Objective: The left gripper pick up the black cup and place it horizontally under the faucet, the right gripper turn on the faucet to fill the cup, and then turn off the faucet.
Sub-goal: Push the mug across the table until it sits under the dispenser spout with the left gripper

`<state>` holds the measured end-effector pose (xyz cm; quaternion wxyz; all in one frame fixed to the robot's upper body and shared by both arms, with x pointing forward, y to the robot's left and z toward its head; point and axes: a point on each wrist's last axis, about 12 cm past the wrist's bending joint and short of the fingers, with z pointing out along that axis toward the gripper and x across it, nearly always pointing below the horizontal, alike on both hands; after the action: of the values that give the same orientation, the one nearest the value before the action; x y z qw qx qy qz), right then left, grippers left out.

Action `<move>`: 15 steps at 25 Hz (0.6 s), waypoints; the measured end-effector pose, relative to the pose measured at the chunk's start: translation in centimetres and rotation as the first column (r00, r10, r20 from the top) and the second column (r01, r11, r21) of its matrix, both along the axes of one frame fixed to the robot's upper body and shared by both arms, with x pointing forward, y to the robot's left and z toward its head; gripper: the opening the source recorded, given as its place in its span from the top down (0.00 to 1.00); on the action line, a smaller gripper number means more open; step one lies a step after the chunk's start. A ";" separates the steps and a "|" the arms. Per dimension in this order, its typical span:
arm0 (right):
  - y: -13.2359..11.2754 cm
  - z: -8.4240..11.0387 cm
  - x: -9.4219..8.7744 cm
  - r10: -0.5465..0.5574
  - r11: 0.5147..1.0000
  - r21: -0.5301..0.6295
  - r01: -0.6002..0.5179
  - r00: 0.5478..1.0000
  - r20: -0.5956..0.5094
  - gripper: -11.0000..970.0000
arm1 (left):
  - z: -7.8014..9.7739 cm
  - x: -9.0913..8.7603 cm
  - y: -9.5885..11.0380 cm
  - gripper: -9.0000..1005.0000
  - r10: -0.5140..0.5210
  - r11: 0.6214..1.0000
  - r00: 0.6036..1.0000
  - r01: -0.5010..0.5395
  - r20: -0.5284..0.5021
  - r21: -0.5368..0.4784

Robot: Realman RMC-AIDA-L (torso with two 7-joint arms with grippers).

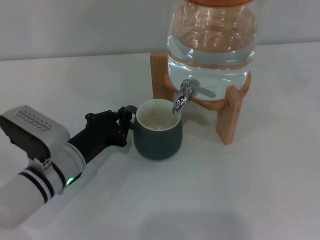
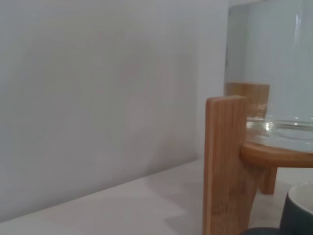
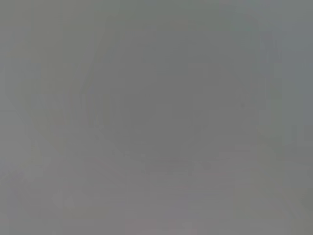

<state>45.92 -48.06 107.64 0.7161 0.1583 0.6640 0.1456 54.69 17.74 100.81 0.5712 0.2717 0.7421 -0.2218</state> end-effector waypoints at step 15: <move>0.1 0.1 0.2 0.001 1.000 -0.001 -0.001 1.000 0.001 0.13 | 0.5 0.6 -0.9 0.89 -0.027 1.000 1.000 0.027 0.005 0.003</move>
<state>46.13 -48.00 107.69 0.7165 0.1576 0.6637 0.1460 55.26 16.80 101.30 0.5697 0.2831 0.7372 -0.2275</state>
